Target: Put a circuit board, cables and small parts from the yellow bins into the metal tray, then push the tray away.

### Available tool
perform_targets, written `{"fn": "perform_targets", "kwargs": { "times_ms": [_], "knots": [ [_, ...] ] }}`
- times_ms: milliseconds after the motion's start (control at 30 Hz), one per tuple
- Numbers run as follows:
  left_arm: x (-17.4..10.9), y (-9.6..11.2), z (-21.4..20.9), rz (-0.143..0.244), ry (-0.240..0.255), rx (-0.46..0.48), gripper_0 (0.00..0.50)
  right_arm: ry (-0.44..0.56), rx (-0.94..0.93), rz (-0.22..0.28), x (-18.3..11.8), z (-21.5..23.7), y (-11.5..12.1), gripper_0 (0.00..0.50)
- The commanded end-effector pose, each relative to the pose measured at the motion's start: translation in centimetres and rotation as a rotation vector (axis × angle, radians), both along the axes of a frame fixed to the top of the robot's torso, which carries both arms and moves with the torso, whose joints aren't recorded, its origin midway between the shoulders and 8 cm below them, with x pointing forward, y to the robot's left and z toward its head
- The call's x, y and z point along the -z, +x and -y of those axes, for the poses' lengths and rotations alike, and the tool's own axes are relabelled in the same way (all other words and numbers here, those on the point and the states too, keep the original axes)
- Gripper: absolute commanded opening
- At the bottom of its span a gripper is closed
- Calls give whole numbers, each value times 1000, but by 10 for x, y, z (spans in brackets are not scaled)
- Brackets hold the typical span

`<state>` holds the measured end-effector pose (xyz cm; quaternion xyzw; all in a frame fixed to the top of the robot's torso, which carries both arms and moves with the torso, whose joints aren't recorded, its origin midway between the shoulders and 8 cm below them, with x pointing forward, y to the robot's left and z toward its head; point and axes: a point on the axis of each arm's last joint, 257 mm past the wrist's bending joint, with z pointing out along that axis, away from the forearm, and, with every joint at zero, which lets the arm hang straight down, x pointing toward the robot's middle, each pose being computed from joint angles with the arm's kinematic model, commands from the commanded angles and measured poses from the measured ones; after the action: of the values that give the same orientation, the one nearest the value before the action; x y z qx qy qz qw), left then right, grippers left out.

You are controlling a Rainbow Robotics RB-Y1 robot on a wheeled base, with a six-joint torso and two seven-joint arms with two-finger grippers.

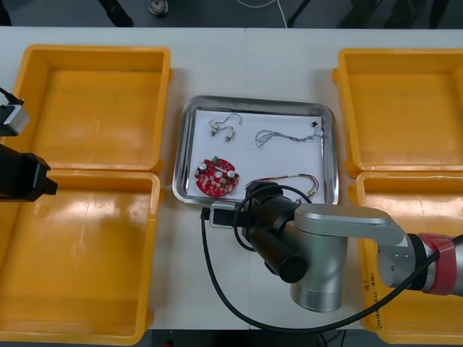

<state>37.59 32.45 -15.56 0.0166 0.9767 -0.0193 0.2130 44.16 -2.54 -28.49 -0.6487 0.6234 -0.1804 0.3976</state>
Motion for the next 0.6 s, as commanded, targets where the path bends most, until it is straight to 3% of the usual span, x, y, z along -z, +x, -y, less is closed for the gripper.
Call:
{"fn": "perform_targets", "kwargs": {
  "times_ms": [33, 367, 600],
  "knots": [
    [-14, -3, -17, 28, 77, 54, 500, 37, 40, 67, -34, 4, 32, 0],
    [-14, -3, -17, 28, 77, 54, 500, 46, 21, 110, -49, 0, 52, 0],
    [-14, -3, -17, 28, 77, 54, 500, 73, -50, 166, -59, -13, 68, 0]
  ]
}}
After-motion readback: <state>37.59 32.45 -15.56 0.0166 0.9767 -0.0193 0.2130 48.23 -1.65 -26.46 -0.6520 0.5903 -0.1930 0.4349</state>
